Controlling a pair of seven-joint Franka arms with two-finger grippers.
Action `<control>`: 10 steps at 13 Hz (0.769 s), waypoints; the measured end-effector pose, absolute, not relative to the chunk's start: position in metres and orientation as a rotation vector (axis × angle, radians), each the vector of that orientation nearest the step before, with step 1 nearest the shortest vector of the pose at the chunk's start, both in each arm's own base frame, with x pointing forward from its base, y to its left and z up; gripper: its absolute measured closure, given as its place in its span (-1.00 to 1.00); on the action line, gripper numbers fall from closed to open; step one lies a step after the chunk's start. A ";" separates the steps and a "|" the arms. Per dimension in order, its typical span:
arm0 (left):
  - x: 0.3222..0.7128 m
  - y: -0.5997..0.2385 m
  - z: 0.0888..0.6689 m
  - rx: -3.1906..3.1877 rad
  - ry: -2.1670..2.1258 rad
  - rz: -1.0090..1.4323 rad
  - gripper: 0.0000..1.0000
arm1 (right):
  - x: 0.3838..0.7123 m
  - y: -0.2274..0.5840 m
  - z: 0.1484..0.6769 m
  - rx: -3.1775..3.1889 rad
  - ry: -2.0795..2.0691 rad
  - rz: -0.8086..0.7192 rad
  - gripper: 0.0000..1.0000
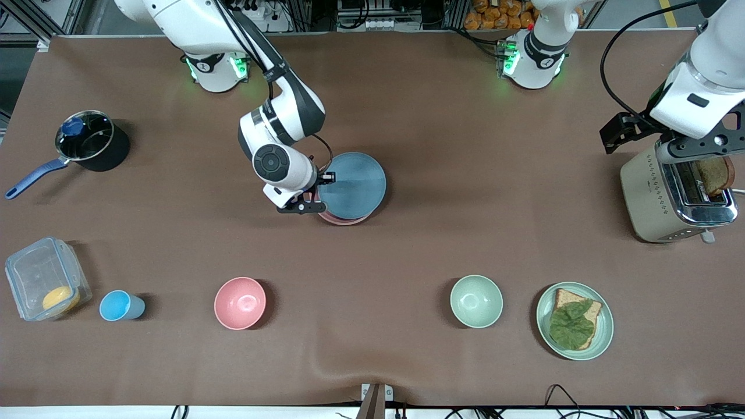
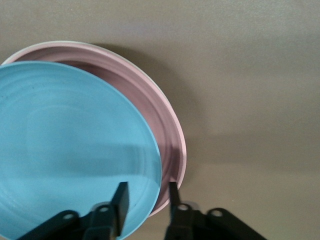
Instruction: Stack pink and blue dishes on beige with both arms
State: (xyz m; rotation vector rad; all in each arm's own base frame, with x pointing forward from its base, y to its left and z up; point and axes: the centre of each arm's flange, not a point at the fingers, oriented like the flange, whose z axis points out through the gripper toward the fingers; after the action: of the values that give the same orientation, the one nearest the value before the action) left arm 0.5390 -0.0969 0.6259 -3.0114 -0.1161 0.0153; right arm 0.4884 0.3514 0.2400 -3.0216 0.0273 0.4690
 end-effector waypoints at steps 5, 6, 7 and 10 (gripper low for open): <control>0.539 -0.094 0.625 -3.055 -0.138 0.034 -1.00 | 0.508 0.347 0.282 -3.015 0.038 0.461 -1.00; 0.540 -0.091 0.625 -3.062 -0.148 0.037 -1.00 | 0.521 0.339 0.305 -3.012 0.058 0.446 -1.00; 0.540 -0.090 0.625 -3.065 -0.152 0.038 -1.00 | 0.537 0.326 0.332 -3.007 0.090 0.412 -1.00; 0.539 -0.096 0.627 -3.069 -0.137 0.029 -1.00 | 0.581 0.271 0.411 -2.996 0.217 0.306 -1.00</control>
State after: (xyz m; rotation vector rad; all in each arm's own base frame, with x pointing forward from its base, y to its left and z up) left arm 0.5386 -0.0960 0.6268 -3.0685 -0.1372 0.0289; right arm 0.5813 0.2714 0.4110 -2.9961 0.2170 0.3064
